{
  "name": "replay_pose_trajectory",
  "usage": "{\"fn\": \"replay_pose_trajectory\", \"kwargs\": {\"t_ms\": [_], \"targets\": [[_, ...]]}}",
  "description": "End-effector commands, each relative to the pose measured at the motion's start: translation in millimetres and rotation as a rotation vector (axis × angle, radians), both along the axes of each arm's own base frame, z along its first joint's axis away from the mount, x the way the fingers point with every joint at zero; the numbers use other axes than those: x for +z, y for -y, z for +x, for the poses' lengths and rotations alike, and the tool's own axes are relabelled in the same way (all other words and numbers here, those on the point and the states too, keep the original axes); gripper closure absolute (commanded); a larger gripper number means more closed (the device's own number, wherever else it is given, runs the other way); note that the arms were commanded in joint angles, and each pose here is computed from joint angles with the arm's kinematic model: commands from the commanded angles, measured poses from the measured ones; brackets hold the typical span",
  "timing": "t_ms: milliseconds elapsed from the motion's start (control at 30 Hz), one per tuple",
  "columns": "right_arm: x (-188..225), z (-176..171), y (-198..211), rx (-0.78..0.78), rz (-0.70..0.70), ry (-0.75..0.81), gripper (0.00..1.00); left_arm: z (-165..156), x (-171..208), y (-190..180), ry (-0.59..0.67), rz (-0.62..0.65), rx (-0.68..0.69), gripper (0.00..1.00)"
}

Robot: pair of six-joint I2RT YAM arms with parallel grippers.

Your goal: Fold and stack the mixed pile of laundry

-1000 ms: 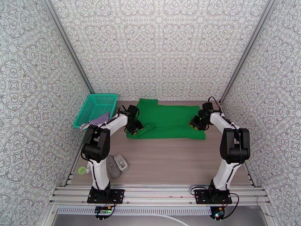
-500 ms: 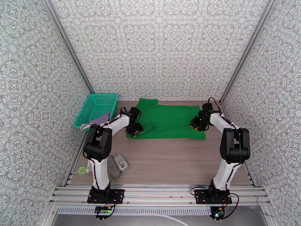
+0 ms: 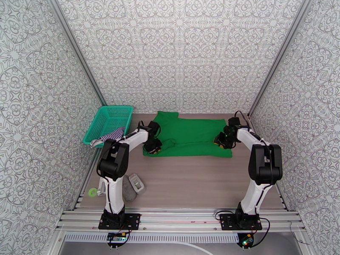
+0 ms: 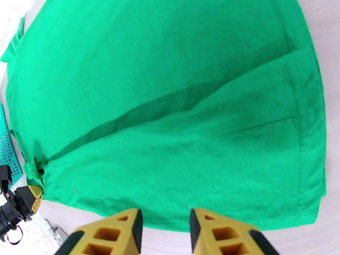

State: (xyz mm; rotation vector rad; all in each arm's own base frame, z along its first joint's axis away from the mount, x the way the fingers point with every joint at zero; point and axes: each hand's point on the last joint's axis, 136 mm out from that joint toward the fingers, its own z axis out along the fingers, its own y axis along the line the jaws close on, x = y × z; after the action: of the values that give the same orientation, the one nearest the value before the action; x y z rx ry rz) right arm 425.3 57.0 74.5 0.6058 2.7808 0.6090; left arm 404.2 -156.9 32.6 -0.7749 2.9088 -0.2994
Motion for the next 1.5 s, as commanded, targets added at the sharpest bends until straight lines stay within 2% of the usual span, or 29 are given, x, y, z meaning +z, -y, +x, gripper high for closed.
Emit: {"fn": "replay_pose_trajectory", "kwargs": {"t_ms": [0, 100, 500, 767, 800, 867, 1000, 1033, 1067, 1133, 1267, 1467], "targets": [[-7, -2, -5, 0.017, 0.007, -0.011, 0.64, 8, 11, 0, 0.032, 0.011, -0.007, 0.93], [-8, -2, -5, 0.016, 0.009, -0.011, 0.64, 18, 19, -1, 0.066, 0.01, -0.007, 1.0], [-3, 3, -4, 0.012, 0.005, 0.007, 0.64, 79, 61, -6, 0.288, -0.07, 0.067, 1.0], [2, 16, 4, -0.007, -0.023, 0.039, 0.64, 111, 56, -20, 0.361, -0.126, 0.183, 1.0], [1, 17, 5, -0.014, -0.022, 0.042, 0.64, 116, 57, -19, 0.384, -0.146, 0.195, 0.96], [-1, 20, 9, -0.028, -0.019, 0.04, 0.64, 126, 57, -18, 0.413, -0.183, 0.218, 0.77], [-3, 29, 16, -0.049, -0.028, 0.055, 0.64, 143, 64, -13, 0.482, -0.238, 0.248, 0.75], [-5, 30, 19, -0.054, -0.036, 0.053, 0.64, 146, 65, -12, 0.49, -0.243, 0.252, 0.71], [-5, 33, 22, -0.058, -0.044, 0.053, 0.64, 148, 67, -15, 0.5, -0.238, 0.26, 0.63], [-8, 37, 31, -0.063, -0.083, 0.055, 0.64, 148, 75, -20, 0.529, -0.212, 0.265, 0.56], [-7, 45, 52, -0.072, -0.18, 0.066, 0.64, 134, 91, -31, 0.538, -0.143, 0.239, 0.54], [-9, 68, 70, -0.077, -0.23, 0.079, 0.64, 81, 81, -30, 0.397, -0.045, 0.104, 0.54]]}}
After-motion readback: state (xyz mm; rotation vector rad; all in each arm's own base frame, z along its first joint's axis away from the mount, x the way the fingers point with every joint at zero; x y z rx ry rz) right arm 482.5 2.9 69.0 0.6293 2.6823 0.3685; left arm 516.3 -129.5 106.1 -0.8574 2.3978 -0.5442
